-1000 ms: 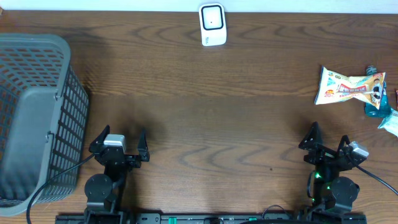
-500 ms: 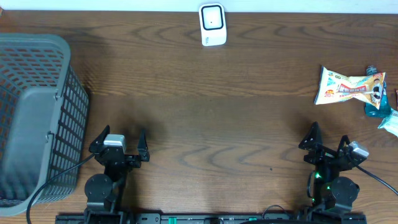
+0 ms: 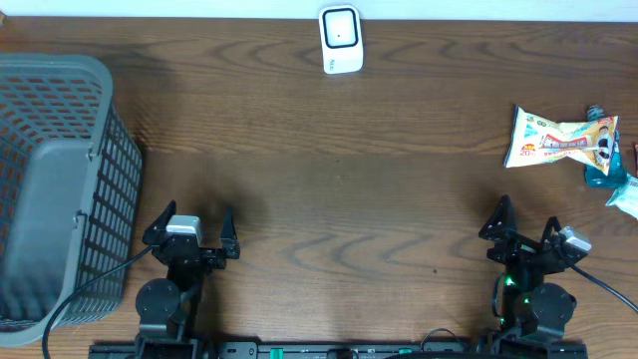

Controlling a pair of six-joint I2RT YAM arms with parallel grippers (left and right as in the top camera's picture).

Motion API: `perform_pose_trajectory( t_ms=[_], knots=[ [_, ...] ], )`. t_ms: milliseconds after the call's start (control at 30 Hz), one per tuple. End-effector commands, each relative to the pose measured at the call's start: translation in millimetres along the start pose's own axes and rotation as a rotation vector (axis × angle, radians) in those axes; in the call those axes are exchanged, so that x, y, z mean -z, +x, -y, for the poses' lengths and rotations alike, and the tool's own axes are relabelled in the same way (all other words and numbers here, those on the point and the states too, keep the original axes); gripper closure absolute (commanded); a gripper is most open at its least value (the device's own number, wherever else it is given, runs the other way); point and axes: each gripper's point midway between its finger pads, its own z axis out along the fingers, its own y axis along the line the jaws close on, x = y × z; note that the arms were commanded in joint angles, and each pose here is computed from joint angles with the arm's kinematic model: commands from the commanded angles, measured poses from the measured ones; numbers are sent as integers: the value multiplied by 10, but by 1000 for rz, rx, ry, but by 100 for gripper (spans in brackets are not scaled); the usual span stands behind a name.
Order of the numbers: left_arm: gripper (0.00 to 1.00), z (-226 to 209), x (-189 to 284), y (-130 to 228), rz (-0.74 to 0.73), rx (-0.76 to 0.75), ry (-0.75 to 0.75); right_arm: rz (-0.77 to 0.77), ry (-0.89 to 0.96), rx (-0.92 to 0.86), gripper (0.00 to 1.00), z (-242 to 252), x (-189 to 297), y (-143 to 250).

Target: Scan the item barcode

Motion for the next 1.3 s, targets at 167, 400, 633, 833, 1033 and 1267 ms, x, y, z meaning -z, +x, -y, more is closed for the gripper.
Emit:
perform_pose_trajectory(
  t_ms=[167,400,633,833,1033,1267],
  knots=[
    [2,-9,-19,160,-38,5,-4,-2,-8,14,1,-18,3,9],
    [2,-9,-19,160,-38,5,-4,-25,-62,18,1,-150,9,66],
    [2,-9,-19,160,-38,5,-4,-59,-140,24,1,-341,33,151],
    [2,-9,-19,160,-38,5,-4,-23,-76,53,1,-233,18,84],
    [2,-9,-19,160,-38,5,-4,-20,-87,210,1,-247,19,92],
    [2,-9,-19,160,-38,5,-4,-43,-204,419,1,-425,49,190]
  ],
)
